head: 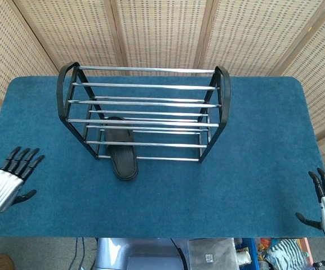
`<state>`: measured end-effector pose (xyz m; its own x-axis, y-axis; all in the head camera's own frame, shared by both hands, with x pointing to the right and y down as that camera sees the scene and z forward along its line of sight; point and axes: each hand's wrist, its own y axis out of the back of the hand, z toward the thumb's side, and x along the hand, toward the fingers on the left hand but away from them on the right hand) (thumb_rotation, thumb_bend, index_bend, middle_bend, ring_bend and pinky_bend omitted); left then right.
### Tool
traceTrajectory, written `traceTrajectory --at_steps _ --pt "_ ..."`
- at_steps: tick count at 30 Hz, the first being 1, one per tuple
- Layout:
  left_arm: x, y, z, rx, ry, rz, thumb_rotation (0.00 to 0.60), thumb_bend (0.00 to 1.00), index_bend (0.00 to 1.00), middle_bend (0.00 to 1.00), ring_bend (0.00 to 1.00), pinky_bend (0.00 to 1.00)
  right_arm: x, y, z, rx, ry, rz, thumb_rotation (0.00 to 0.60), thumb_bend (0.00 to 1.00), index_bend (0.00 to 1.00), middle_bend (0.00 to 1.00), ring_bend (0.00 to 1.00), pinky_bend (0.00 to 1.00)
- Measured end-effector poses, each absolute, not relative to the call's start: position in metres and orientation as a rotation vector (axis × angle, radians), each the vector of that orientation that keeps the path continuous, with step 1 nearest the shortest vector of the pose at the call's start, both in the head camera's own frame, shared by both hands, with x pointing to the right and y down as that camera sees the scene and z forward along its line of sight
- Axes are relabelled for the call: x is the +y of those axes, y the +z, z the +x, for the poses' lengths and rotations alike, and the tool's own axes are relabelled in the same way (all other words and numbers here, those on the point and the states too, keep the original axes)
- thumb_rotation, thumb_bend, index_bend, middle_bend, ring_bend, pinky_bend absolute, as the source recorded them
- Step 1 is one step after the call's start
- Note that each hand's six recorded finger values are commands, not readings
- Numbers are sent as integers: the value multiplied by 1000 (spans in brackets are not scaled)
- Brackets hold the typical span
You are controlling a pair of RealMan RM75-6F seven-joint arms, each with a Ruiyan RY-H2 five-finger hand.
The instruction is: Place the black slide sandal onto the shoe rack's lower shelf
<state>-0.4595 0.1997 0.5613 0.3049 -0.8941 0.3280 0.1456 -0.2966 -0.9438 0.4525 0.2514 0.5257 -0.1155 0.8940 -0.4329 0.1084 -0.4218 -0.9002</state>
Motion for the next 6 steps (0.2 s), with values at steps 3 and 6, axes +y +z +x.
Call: traceTrajectory --at_steps 3,6 --pt "205 549 -469 831 -1354 -1443 600 108 0 0 0 0 252 522 452 -1139 1586 -1532 600 0 0 0 0 0" --pt "208 539 -482 980 -1489 -1423 600 107 0 0 0 0 253 519 452 -1143 1573 -1534 600 0 0 0 0 0"
